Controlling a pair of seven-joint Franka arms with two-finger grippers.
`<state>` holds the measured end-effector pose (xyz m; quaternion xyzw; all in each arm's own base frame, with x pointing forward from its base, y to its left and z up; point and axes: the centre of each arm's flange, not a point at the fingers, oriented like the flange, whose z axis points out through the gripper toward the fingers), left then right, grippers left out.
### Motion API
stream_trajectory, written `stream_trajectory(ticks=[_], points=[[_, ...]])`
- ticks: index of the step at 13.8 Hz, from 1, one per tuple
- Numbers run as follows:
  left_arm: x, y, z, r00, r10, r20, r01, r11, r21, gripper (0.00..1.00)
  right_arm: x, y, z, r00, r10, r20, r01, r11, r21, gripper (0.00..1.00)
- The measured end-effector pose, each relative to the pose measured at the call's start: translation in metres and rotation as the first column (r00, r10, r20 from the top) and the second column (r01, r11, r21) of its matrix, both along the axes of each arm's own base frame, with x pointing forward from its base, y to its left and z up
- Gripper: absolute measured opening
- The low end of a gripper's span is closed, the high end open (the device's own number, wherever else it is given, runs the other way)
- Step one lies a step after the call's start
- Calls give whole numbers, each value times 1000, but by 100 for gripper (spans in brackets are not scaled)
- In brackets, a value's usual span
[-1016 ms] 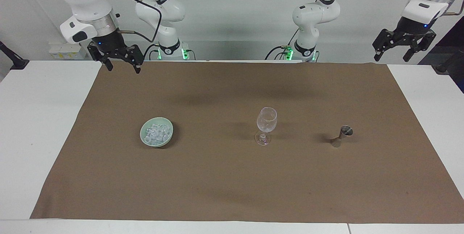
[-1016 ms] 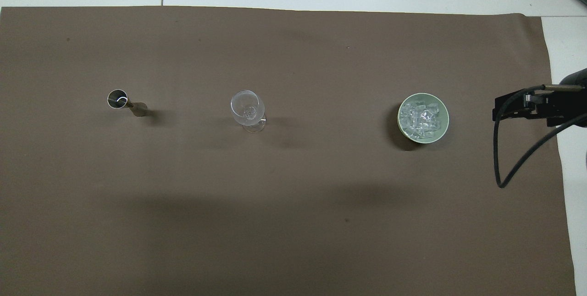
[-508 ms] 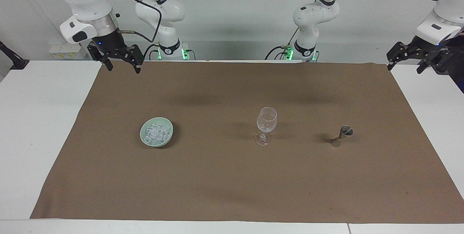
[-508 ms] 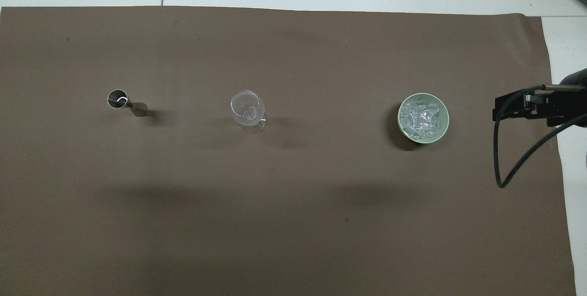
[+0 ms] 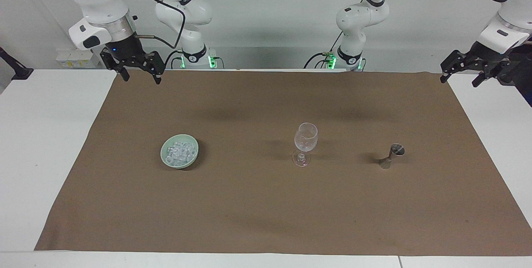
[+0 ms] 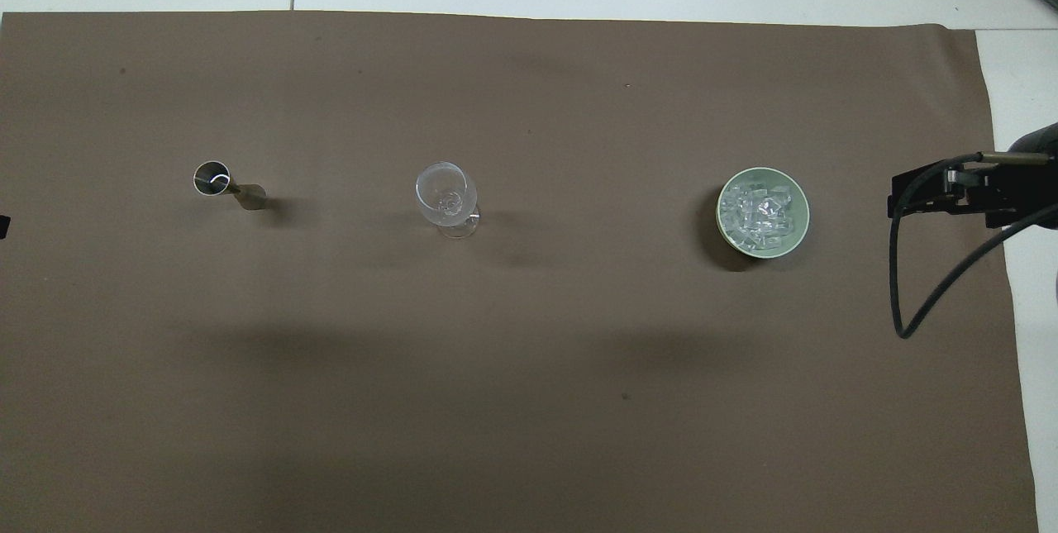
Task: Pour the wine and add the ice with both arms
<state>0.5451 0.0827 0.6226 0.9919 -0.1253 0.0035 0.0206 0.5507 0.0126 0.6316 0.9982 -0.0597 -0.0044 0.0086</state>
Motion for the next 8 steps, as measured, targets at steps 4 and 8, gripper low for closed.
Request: stream_trajectory(ticks=[4, 8], points=[[0, 3, -1, 974, -221, 39, 223, 972, -74, 100, 0, 0, 0, 1000, 0, 0, 0, 1000, 0, 100], [3, 26, -14, 927, -358, 110, 373, 908, -192, 100, 0, 0, 0, 1000, 0, 0, 0, 1000, 0, 100]])
